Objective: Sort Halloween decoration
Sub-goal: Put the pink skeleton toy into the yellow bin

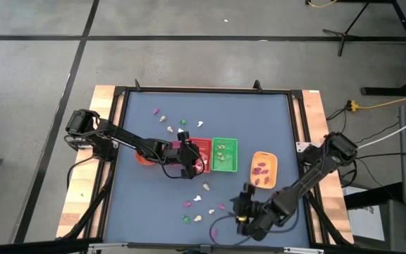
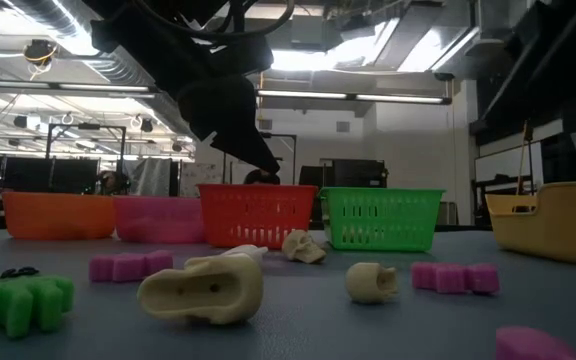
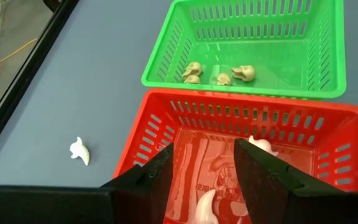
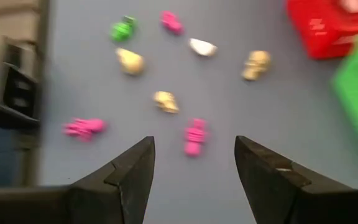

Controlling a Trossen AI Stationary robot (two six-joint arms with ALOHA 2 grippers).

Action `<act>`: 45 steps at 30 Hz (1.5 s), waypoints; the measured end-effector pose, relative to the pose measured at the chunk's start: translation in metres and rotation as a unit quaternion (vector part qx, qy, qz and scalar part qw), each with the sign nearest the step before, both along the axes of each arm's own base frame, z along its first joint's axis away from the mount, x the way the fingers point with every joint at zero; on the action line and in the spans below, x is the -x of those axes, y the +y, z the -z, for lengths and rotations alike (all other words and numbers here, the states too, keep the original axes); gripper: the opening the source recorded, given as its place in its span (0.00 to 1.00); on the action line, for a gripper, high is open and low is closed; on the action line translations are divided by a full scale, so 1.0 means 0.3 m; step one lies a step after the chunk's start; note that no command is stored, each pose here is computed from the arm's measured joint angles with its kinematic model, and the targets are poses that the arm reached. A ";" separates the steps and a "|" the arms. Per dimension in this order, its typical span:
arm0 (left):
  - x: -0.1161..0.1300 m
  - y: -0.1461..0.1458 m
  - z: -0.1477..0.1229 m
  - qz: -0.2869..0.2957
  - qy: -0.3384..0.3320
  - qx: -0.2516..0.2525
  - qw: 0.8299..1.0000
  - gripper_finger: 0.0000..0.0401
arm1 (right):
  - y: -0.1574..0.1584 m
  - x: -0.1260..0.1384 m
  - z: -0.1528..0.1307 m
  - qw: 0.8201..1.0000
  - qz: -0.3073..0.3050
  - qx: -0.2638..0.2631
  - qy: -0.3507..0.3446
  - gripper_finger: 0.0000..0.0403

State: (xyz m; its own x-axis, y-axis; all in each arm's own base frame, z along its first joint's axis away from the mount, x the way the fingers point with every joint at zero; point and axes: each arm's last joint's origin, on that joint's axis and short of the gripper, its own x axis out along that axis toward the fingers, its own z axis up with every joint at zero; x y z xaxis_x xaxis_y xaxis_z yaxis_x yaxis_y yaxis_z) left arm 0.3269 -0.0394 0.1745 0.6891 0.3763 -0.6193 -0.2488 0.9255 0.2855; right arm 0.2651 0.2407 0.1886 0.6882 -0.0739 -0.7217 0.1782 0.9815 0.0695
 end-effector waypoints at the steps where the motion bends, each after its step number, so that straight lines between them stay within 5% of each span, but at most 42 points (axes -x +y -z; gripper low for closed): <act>1: 0.000 0.000 0.000 0.000 0.000 0.000 1.000 0.38 | 0.007 0.004 0.014 1.000 -0.004 -0.015 -0.013 0.55; 8: 0.000 0.000 0.000 0.000 0.000 0.000 1.000 0.38 | 0.000 0.007 0.085 0.997 -0.009 -0.067 -0.037 0.55; 27: 0.000 0.000 0.000 0.000 -0.001 0.000 1.000 0.38 | 0.011 -0.033 0.258 0.999 -0.014 0.033 -0.032 0.55; 45: -0.004 -0.001 -0.004 0.000 -0.008 0.002 1.000 0.38 | 0.027 -0.052 0.317 0.998 -0.005 0.031 -0.051 0.55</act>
State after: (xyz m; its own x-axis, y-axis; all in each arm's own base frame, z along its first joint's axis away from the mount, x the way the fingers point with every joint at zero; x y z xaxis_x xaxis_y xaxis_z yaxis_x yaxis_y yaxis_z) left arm 0.3280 -0.0396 0.1756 0.6992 0.3743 -0.6091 -0.2534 0.9264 0.2784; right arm 0.2806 0.2488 0.0934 0.7592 -0.1090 -0.6417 0.1628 0.9863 0.0250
